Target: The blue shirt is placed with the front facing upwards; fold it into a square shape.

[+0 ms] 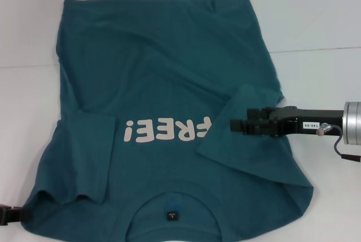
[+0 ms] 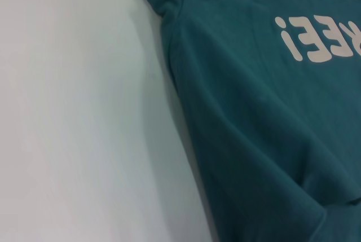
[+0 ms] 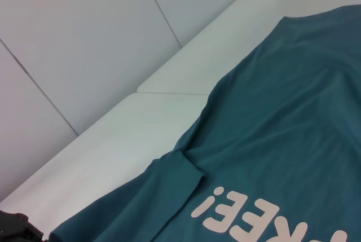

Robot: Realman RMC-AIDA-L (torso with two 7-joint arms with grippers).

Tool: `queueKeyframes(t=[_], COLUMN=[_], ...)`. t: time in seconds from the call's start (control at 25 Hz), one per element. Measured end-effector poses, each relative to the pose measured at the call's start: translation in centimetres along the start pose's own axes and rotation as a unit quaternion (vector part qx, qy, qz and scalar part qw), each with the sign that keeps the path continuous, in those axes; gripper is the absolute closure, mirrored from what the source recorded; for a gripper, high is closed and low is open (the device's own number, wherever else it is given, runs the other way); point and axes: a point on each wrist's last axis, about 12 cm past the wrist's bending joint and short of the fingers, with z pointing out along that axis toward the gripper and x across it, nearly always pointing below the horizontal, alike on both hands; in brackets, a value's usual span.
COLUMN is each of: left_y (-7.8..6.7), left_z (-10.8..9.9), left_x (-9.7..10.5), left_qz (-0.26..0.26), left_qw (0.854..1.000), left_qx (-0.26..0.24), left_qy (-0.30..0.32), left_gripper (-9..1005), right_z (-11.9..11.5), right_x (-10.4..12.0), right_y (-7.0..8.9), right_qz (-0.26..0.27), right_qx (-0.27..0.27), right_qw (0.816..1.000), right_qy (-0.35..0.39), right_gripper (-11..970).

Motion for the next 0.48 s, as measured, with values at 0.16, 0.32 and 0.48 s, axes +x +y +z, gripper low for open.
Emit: queueKeyframes(t=[0.16, 0.32, 0.48], left_y=[-0.05, -0.08, -0.04], left_z=[0.04, 0.05, -0.06], left_x=[0.00, 0.00, -0.06], left_qz=[0.001, 0.001, -0.002], left_qw=[1.000, 1.000, 1.000], left_qx=[0.001, 0.002, 0.001], left_qy=[0.002, 0.003, 0.003], left_gripper=[852, 931, 978], right_z=[-0.02, -0.02, -0.03], right_x=[-0.01, -0.01, 0.02], right_y=[-0.01, -0.01, -0.02], right_qz=[0.000, 0.000, 0.000], right_qx=[0.000, 0.000, 0.001], right_qw=[1.000, 1.000, 1.000], right_qy=[0.000, 0.000, 0.001], right_gripper=[46, 46, 47])
